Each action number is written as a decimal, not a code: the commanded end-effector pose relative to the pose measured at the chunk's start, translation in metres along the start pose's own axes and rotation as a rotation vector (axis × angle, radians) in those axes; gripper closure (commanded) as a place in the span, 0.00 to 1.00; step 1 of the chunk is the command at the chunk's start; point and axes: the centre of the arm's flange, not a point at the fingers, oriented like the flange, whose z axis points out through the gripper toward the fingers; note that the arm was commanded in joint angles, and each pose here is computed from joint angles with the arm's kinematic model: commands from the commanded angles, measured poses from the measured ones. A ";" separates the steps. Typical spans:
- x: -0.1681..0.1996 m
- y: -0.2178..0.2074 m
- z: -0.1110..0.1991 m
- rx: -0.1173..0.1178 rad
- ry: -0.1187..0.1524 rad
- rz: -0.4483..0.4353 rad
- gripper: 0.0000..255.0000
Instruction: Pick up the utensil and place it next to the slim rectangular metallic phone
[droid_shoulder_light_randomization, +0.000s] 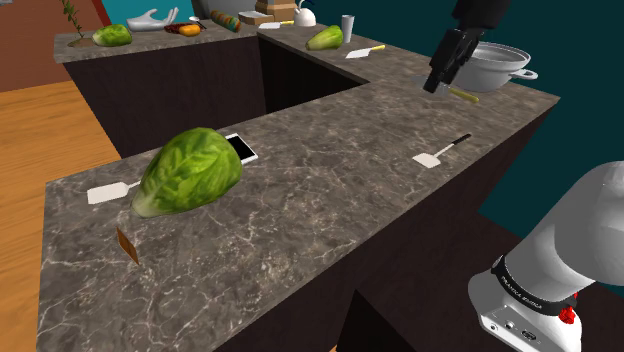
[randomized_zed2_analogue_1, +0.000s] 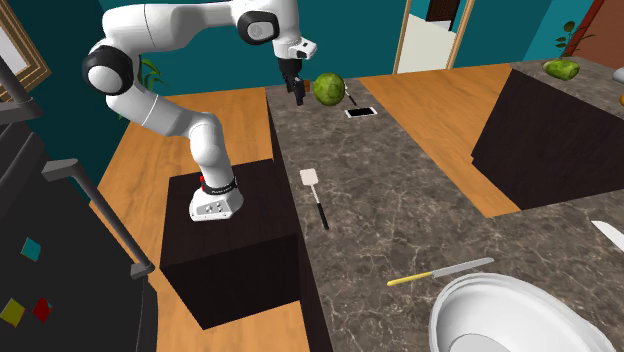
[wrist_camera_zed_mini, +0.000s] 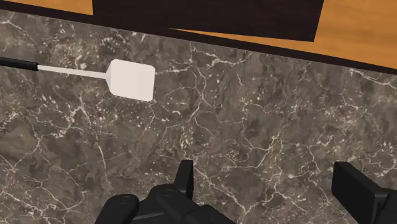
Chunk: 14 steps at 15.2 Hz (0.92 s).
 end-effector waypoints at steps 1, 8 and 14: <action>0.000 0.000 0.000 0.000 0.000 0.000 0.00; -0.037 0.057 0.052 -0.012 -0.064 -0.372 0.00; -0.053 0.114 0.094 -0.023 -0.119 -0.692 0.00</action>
